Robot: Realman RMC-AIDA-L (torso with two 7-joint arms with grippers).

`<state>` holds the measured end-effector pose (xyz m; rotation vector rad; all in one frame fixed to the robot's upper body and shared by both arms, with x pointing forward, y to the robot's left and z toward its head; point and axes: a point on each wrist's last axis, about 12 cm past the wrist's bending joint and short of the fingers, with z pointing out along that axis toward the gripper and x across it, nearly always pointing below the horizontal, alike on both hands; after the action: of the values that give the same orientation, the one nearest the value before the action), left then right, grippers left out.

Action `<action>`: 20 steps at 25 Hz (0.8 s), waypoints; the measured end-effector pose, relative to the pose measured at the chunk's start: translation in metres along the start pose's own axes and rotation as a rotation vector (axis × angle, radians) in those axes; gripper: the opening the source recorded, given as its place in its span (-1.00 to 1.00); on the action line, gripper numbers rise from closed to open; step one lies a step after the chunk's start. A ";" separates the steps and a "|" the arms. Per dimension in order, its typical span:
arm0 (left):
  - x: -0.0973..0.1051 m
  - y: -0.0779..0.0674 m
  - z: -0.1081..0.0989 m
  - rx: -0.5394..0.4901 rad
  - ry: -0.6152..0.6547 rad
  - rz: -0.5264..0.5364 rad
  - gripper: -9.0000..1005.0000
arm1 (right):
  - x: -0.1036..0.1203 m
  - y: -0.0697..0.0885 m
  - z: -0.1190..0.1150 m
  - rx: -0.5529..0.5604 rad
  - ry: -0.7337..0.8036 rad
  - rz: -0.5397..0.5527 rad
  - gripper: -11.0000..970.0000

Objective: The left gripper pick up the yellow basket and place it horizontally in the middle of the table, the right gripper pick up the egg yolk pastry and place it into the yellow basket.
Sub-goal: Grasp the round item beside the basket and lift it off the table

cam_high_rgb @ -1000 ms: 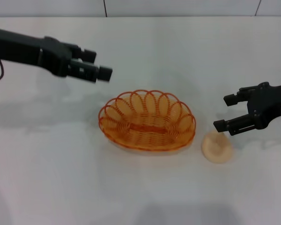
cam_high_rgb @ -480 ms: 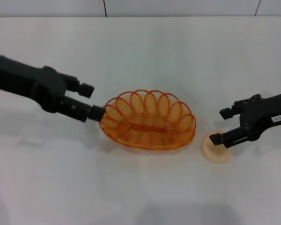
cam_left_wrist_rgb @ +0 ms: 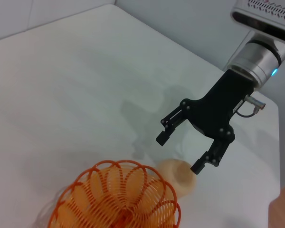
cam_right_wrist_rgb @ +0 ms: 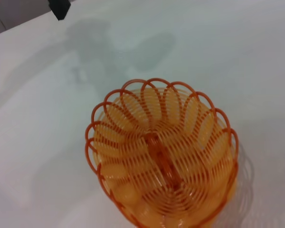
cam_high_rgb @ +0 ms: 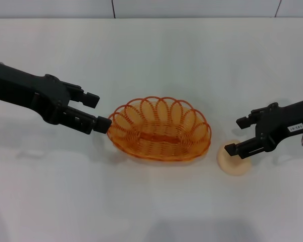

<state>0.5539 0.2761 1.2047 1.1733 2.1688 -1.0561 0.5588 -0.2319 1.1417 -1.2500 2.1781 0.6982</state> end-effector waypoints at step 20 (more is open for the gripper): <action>-0.001 0.001 0.002 -0.007 -0.009 -0.008 0.75 | 0.011 -0.003 0.013 0.018 0.057 0.013 0.19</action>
<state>0.5553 0.2741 1.2032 1.1554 2.1701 -1.0547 0.5591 -0.2315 1.1247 -1.2623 2.2350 0.6541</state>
